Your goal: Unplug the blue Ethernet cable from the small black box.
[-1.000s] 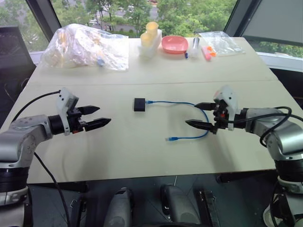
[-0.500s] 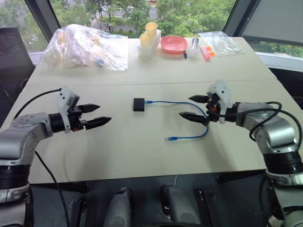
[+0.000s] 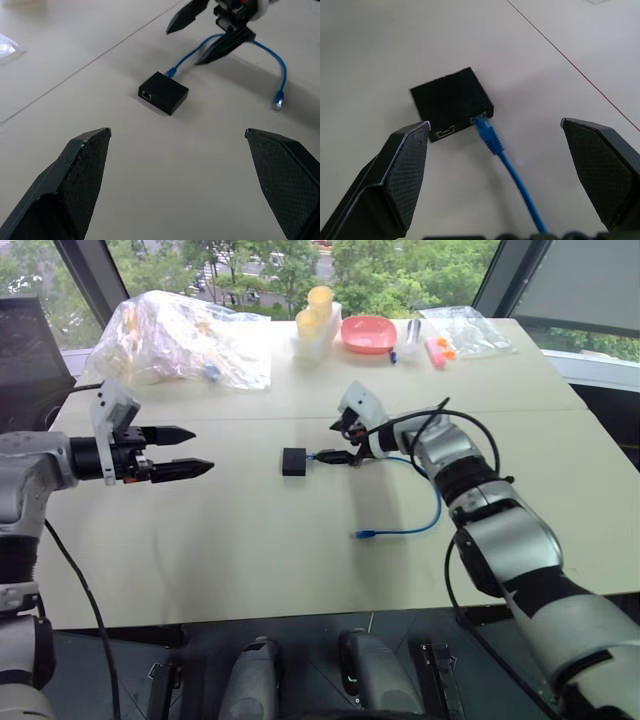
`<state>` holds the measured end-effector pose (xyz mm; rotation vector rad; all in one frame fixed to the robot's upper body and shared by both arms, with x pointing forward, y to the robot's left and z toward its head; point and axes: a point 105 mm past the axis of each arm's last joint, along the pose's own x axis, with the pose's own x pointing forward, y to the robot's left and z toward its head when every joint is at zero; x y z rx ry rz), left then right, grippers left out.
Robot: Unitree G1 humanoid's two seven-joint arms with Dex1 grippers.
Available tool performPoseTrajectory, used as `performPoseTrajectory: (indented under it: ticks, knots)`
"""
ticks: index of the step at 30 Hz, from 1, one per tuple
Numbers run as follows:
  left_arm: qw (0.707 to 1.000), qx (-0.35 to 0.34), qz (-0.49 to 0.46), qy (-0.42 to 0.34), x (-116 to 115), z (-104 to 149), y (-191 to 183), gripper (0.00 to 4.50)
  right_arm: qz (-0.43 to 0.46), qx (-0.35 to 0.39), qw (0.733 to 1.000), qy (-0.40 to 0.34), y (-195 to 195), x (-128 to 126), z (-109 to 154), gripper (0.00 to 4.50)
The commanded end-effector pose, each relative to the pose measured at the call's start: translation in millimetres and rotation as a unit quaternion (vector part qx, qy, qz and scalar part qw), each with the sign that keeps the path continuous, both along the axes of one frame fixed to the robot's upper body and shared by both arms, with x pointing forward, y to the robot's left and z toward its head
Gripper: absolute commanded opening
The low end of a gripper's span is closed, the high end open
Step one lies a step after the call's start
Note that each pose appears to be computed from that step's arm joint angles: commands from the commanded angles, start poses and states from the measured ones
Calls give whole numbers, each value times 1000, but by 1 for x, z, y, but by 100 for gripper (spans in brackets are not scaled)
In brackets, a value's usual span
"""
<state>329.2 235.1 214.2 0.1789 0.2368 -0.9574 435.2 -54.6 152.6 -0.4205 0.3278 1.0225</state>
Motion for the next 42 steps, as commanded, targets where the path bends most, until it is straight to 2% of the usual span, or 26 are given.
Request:
performPoseTrajectory:
  ticks: [1, 6, 8, 9, 13, 16, 18, 20, 22, 25, 29, 32, 36, 42]
  knots:
    - [1000, -10, -2, -27, -10, 7, -8, 446, -24, -13, 1000, 8, 2, 4, -11, 440]
    - [999, -20, 33, -22, -27, -2, -8, 446, -39, -60, 997, 36, -2, -1, -42, 440]
    - [998, -21, 56, -21, -36, -4, -4, 450, -41, -68, 996, 46, 0, -5, -53, 385]
    - [998, -21, 63, -20, -39, -4, -3, 450, -42, -71, 995, 49, 1, -6, -56, 351]
    - [996, -18, 90, -13, -54, -3, 4, 450, -8, -80, 994, 77, 8, -16, -68, 160]
    - [995, -15, 102, -13, -57, -1, 8, 450, 6, -73, 994, 81, 14, -19, -66, 2]
    - [994, -13, 107, -14, -57, -1, 10, 450, 10, -72, 995, 75, 16, -19, -65, 2]
    - [994, -16, 110, -23, -52, 3, 11, 450, 11, -111, 994, 8, 14, -9, -54, 2]
    - [993, -26, 113, -34, -44, 9, 14, 450, 4, -133, 988, -80, 13, 5, -30, 2]
    - [990, -74, 117, -37, -21, 18, 20, 450, -6, -147, 964, -223, 6, 23, 28, 2]
    - [988, -119, 93, -30, 11, 27, 20, 450, 17, -146, 934, -325, 1, 23, 75, 2]
    - [988, -141, 61, -19, 40, 30, 10, 450, 37, -108, 922, -369, 0, 15, 107, 2]
    - [987, -158, 27, -6, 69, 32, -12, 450, 57, -71, 909, -406, 0, 3, 134, 2]
    - [981, -189, -33, 7, 85, 46, -52, 450, 73, -39, 896, -437, -3, -17, 161, 2]
